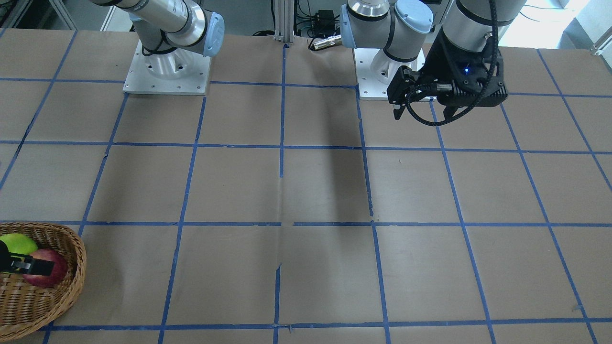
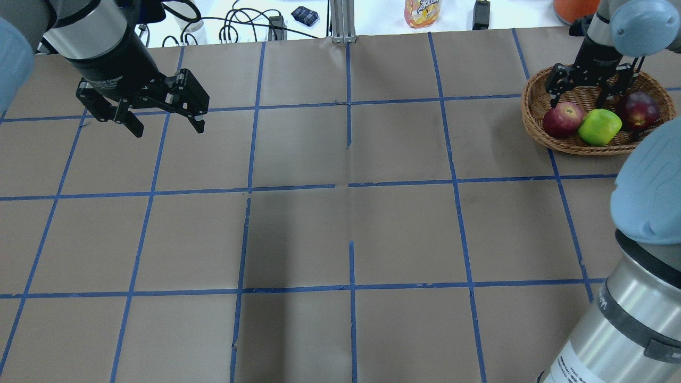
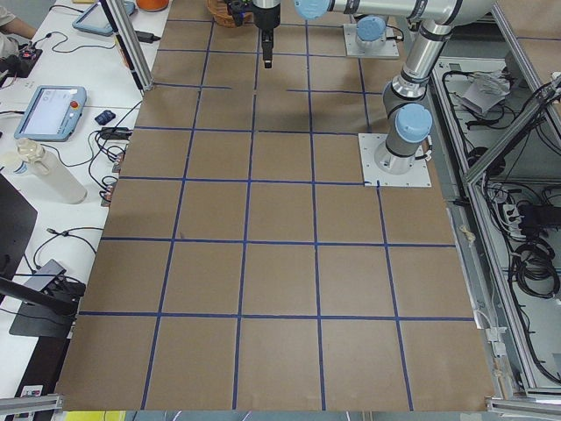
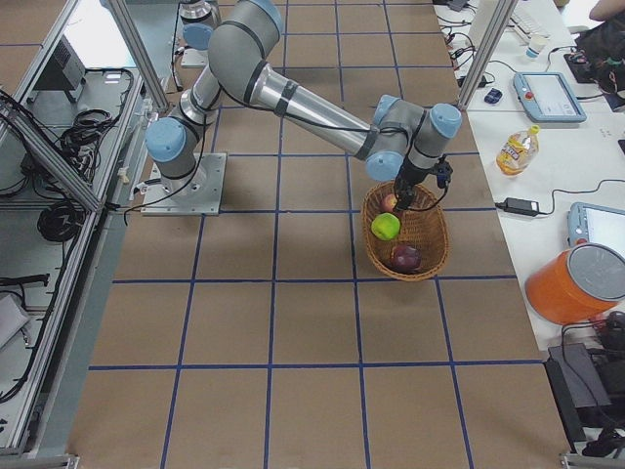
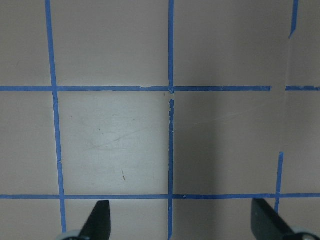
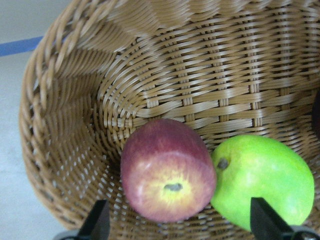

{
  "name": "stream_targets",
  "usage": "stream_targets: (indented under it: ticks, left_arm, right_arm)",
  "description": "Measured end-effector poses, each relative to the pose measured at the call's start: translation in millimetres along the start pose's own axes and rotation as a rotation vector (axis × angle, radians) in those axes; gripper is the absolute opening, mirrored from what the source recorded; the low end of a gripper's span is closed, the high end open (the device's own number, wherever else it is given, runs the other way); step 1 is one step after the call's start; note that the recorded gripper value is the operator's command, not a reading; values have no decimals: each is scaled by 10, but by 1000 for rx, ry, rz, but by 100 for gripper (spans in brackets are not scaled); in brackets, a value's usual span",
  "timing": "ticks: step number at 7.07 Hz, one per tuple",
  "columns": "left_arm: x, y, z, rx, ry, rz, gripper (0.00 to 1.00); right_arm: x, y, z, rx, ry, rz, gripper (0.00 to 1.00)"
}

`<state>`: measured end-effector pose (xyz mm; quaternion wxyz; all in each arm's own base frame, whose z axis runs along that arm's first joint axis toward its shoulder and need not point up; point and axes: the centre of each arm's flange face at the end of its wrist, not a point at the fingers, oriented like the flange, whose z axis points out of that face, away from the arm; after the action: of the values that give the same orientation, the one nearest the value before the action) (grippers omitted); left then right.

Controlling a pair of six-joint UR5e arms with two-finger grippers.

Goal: Put all apples into basket

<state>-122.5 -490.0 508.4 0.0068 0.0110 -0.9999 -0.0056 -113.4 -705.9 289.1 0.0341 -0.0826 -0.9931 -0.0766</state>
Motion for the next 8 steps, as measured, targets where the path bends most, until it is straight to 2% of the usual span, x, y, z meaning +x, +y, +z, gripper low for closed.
stream_targets:
  ticks: [2, 3, 6, 8]
  left_arm:
    - [1, 2, 18, 0, 0, -2, 100]
    - [1, 3, 24, -1, -1, -1, 100]
    - [0, 4, 22, -1, -2, 0, 100]
    - [-1, 6, 20, -1, -3, 0, 100]
  right_arm:
    - [-320, 387, -739, 51, -83, -21, 100]
    - [-549, 624, -1036, 56, -95, -43, 100]
    - [-1503, 1464, -1739, 55, -89, -27, 100]
    - [-1996, 1953, -1879, 63, -81, -45, 100]
